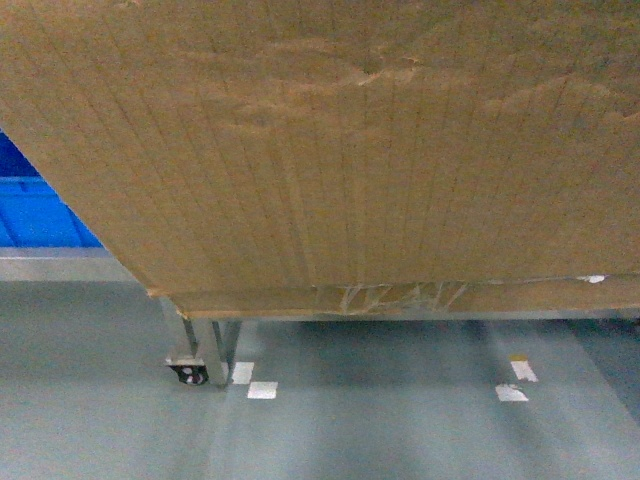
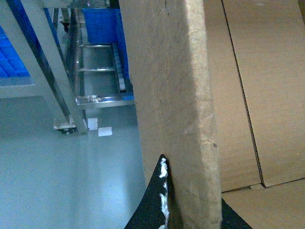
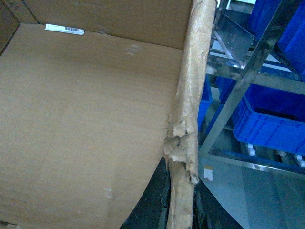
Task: Sort boxes to right shelf from conveyor
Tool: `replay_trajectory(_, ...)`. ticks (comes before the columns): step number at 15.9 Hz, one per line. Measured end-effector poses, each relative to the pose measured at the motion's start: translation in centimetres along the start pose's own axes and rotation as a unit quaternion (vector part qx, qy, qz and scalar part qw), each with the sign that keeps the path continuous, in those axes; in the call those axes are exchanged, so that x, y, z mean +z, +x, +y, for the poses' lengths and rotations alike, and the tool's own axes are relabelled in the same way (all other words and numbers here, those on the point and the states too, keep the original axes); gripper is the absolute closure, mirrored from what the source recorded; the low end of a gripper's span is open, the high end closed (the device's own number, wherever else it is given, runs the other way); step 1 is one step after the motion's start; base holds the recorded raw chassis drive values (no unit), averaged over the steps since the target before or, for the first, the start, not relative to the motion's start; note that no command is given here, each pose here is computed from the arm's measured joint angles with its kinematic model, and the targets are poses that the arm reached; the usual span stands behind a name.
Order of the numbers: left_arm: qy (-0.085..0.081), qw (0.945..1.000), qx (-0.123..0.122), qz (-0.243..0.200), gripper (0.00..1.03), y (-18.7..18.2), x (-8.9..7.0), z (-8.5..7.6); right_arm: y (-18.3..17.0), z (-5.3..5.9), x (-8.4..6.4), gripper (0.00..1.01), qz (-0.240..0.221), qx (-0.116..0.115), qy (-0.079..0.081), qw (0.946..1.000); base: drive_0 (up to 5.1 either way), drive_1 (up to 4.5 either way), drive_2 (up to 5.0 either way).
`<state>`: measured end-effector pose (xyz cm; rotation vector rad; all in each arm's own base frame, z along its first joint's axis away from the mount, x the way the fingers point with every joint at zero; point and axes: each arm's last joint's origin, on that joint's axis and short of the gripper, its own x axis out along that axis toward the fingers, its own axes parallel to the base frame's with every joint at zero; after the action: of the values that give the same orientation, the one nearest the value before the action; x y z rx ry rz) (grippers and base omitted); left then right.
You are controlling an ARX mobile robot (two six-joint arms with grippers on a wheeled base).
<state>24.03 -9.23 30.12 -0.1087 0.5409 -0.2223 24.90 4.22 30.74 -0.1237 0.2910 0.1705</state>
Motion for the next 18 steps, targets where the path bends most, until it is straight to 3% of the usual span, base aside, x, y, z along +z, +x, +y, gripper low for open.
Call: replay_trajectory(18,0.0,1.0,0.0,-0.002,0.99,-0.14,0.03,0.0,-0.05,0.02,0.06,0.97,-0.003,0.001,0.0,1.0,0.0,4.29,-4.3)
